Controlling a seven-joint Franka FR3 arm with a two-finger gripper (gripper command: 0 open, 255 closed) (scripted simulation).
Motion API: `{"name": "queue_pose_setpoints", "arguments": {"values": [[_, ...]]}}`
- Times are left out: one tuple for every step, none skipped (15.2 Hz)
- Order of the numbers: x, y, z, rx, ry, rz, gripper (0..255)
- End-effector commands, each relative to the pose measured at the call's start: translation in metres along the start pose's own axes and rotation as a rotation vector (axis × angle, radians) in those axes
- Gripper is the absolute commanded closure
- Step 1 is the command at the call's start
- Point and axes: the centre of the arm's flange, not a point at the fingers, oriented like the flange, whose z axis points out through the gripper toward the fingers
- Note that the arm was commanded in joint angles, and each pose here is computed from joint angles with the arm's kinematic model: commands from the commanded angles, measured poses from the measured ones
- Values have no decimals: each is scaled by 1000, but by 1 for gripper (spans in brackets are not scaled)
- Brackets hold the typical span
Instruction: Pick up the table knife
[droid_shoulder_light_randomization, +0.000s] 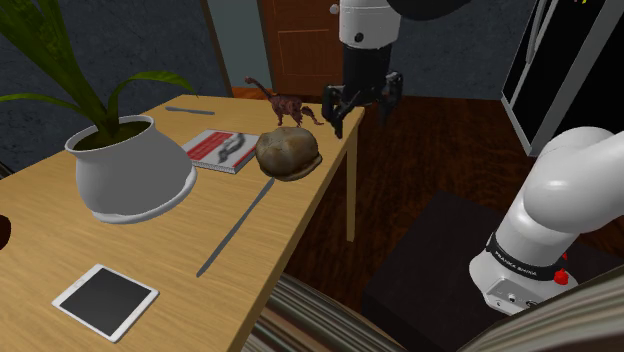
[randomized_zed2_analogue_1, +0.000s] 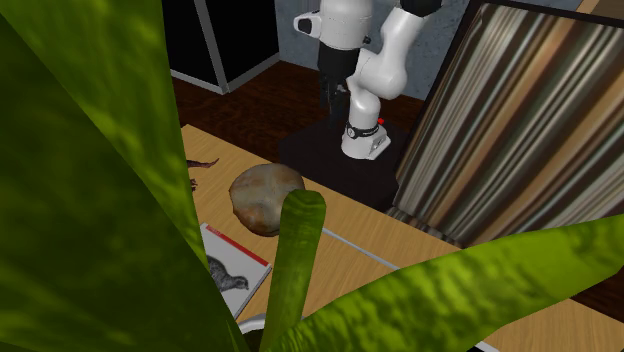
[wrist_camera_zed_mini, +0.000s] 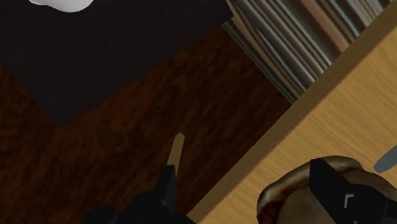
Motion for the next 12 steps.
{"name": "queue_pose_setpoints", "arguments": {"values": [[-9,-27,5,-4,-6,77,0],[-12,-39,8,-7,-9,112,0],[-14,-52,11,-9,-11,147,0],[-16,-65,14,-12,-14,183,0],[-18,-78,17,-14,-17,218,0],[-19,-91,20,-17,-19,253,0],[-20,-104,24,-19,-22,289,0],[-20,-117,27,-22,-24,324,0],[-19,-130,30,-24,-27,359,0],[-19,-143,34,-27,-29,394,0],[-18,-156,37,-29,-32,430,0],[-16,-169,41,-32,-35,465,0]]}}
